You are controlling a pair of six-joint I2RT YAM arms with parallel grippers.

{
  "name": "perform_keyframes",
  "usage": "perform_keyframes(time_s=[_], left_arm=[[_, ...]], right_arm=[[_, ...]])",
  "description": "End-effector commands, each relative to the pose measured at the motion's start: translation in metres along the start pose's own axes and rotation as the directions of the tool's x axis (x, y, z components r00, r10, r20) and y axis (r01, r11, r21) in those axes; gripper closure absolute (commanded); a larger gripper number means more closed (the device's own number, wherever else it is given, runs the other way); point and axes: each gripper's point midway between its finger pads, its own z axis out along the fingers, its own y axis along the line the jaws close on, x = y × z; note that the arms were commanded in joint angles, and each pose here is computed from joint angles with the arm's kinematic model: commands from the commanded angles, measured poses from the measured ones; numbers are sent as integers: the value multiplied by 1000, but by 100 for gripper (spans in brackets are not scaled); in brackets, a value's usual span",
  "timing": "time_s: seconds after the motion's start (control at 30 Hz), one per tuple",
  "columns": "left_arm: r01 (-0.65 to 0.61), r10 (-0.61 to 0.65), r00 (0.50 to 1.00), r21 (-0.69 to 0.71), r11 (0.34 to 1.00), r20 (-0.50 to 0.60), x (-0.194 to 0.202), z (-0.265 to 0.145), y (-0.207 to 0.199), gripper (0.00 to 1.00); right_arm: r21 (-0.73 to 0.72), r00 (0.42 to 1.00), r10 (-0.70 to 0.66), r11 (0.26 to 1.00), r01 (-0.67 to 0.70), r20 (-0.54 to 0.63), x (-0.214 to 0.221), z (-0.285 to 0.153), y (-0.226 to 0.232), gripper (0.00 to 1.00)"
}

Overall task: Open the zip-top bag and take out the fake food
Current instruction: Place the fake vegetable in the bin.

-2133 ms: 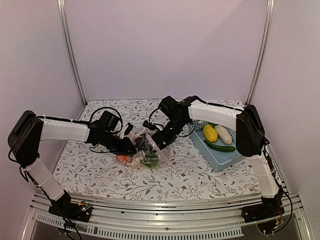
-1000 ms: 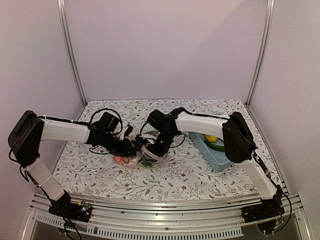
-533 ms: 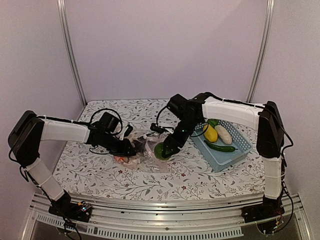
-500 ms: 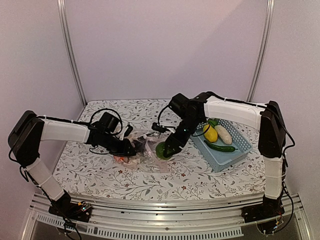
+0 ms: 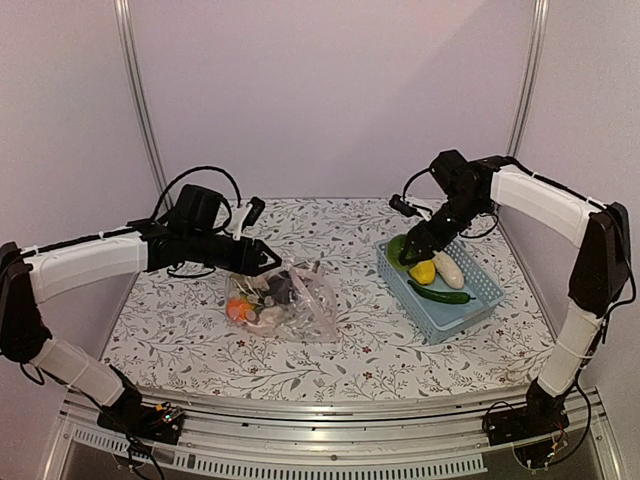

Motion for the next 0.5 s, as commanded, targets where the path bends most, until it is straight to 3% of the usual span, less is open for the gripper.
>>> perform_keyframes(time_s=[0.0, 0.07, 0.2, 0.47], left_arm=[[-151, 158, 985, -102, 983, 64, -46, -30, -10, 50], [-236, 252, 963, -149, 960, 96, -65, -37, -16, 48], [-283, 304, 950, -200, 938, 77, -86, -28, -14, 47], [-236, 258, 961, -191, 953, 100, -73, -12, 9, 49]], right_arm=[[125, 989, 145, 982, -141, -23, 31, -23, -52, 56], [141, 980, 190, 973, -180, -64, 50, -21, -64, 56], [217, 968, 204, 961, -169, -147, 72, -14, -82, 54], [222, 962, 237, 954, -203, -137, 37, 10, -115, 54]])
